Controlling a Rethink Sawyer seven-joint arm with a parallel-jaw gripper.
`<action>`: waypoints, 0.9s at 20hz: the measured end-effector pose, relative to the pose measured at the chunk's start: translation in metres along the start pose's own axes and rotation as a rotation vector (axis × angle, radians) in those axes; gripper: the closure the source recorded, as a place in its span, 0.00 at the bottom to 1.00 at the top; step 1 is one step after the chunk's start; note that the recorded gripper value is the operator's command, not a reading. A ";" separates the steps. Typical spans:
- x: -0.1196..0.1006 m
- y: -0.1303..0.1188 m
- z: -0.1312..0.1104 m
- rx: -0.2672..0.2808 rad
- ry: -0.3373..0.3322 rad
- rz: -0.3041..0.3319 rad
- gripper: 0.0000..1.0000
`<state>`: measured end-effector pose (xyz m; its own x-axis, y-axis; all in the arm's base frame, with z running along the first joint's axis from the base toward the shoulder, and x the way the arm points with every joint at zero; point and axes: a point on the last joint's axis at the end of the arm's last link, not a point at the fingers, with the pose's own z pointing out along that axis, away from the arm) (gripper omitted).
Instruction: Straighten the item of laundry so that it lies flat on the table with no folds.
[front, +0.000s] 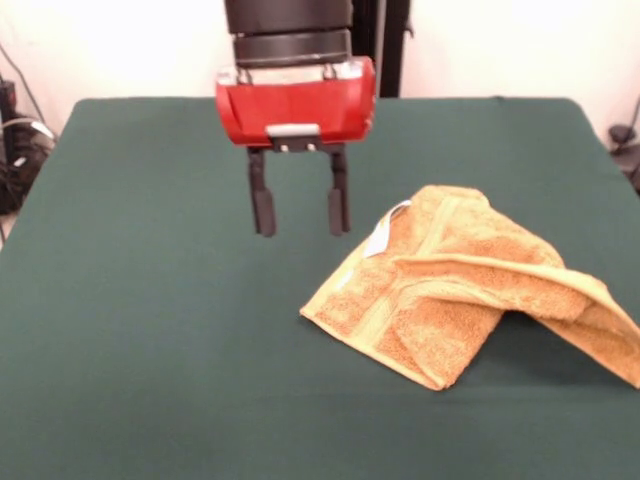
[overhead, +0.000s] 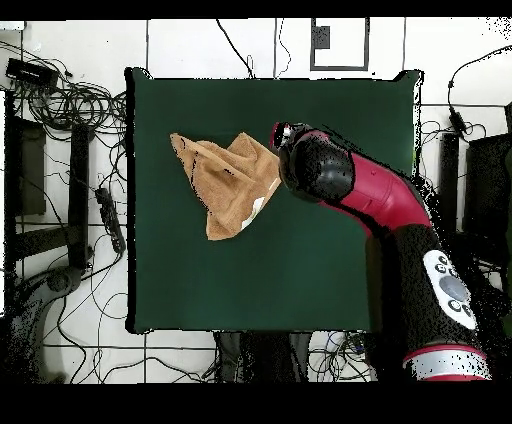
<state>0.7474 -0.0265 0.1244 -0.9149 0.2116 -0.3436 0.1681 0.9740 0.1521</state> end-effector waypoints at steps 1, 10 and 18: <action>-0.001 -0.004 -0.001 0.002 -0.002 0.004 0.00; 0.001 -0.031 0.009 0.007 -0.002 0.043 0.00; 0.006 -0.040 0.020 -0.005 0.006 0.066 0.00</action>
<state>0.7423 -0.0622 0.0977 -0.9040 0.2747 -0.3275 0.2262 0.9575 0.1788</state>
